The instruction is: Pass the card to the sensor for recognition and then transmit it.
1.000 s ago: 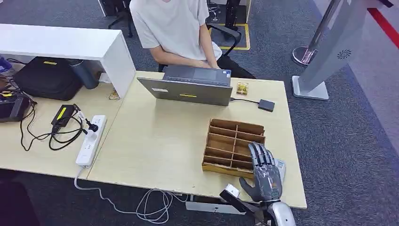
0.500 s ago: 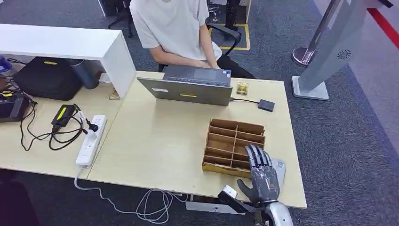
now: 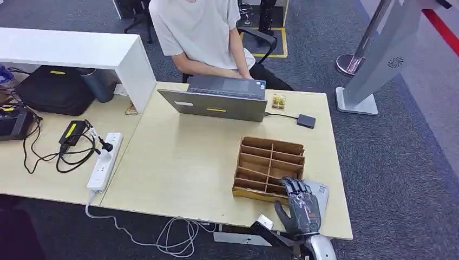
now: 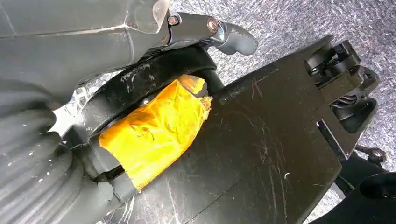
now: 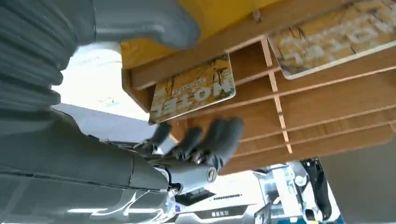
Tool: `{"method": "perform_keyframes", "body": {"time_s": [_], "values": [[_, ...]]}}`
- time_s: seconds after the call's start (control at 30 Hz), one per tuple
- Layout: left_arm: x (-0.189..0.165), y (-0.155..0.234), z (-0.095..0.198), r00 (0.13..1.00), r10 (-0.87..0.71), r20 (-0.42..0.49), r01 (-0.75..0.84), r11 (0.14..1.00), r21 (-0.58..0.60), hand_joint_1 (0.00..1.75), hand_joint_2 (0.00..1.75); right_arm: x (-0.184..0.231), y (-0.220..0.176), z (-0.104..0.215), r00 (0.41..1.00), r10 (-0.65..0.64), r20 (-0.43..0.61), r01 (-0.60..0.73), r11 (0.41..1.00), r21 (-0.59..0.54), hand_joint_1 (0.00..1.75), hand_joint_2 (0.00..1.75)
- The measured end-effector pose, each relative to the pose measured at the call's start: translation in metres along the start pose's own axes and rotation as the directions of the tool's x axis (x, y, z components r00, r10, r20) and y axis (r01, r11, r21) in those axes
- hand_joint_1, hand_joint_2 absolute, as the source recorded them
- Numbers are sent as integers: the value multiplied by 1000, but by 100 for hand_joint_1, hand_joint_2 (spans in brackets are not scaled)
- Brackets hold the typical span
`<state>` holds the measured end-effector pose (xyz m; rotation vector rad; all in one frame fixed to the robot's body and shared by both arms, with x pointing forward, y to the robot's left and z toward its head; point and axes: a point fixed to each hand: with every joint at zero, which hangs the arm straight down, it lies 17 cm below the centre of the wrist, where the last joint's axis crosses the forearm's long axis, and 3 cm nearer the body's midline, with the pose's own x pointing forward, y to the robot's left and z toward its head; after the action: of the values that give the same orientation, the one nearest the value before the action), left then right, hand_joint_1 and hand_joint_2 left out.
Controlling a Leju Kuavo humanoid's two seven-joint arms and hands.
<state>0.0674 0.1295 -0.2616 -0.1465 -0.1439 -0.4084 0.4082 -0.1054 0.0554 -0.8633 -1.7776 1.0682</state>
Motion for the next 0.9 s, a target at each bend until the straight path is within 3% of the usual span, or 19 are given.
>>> {"method": "perform_keyframes", "body": {"time_s": [0.27,0.47,0.53,0.9], "values": [[4,3,0,1000,-12,24,12,1000,19,0,175,0,-6,-5,1000,1,-1,-1,1000,-17,175,175],[38,38,2,967,-143,210,95,970,222,0,175,0,-9,-3,1000,14,-3,-14,1000,-25,175,175],[43,43,3,960,-176,218,118,959,258,0,175,-2,-9,-3,1000,18,-7,-18,999,-26,175,175],[39,30,2,968,-128,214,88,978,187,0,175,-8,-8,1,999,19,-27,-20,1000,-21,175,175]]}}
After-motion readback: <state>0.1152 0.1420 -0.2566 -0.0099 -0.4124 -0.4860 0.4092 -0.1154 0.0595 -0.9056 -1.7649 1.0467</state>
